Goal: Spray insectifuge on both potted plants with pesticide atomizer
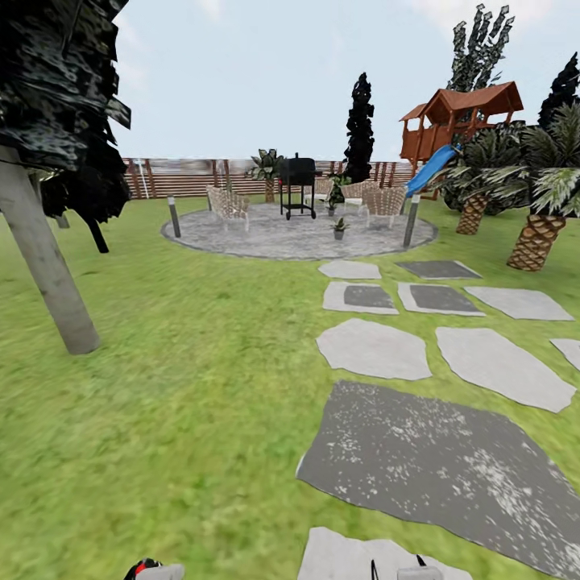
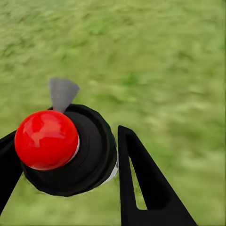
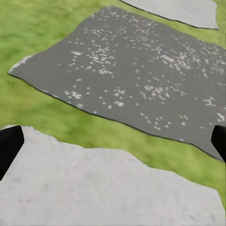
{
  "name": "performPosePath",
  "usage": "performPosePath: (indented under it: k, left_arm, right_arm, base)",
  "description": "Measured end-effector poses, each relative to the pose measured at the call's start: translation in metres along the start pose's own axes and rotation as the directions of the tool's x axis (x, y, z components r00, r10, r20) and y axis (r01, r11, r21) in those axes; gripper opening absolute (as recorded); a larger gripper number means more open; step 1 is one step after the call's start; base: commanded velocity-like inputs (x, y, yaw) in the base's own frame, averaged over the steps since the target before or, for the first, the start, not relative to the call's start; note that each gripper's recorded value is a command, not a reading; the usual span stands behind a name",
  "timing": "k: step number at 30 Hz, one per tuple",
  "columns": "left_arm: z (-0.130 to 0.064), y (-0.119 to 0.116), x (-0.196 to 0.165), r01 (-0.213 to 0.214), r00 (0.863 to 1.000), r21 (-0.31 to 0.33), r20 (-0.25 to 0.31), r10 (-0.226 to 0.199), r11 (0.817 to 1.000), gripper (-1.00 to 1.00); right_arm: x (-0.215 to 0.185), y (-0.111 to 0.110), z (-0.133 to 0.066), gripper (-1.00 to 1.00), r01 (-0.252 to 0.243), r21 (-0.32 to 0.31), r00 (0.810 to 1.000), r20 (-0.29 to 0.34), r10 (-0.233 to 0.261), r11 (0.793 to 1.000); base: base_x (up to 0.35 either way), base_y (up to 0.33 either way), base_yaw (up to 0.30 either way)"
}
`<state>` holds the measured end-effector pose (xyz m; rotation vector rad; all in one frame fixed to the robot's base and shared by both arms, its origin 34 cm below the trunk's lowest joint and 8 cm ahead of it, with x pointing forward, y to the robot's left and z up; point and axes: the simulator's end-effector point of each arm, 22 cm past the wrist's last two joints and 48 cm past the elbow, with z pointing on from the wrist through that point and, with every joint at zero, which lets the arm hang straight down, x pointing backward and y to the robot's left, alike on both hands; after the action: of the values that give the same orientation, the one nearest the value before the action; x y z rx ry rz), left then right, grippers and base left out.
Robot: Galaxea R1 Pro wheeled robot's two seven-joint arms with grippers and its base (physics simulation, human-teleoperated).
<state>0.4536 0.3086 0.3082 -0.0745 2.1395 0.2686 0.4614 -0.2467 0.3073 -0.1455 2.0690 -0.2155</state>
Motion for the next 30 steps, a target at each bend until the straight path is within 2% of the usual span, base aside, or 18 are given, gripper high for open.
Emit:
performPosePath:
  k: [3,6,30]
  left_arm:
    - [0.000,0.000,0.000,-0.001,1.000,0.001,0.000,0.001,1.000,-1.00]
    - [0.000,-0.001,0.000,-0.002,1.000,0.002,0.000,0.002,1.000,-1.00]
    - [0.000,-0.001,0.000,-0.003,1.000,0.004,0.001,0.003,1.000,-1.00]
  right_arm:
    - [0.003,0.015,-0.002,1.00,0.000,-0.072,1.000,-0.004,0.000,0.997]
    - [0.006,0.017,-0.003,1.00,0.005,-0.106,1.000,-0.008,-0.006,0.994]
    - [0.005,0.022,-0.004,1.00,0.002,-0.117,1.000,-0.010,-0.003,0.993]
  base:
    - [0.340,0.000,0.000]
    - [0.340,-0.002,0.000]
    - [0.315,-0.137,0.000]
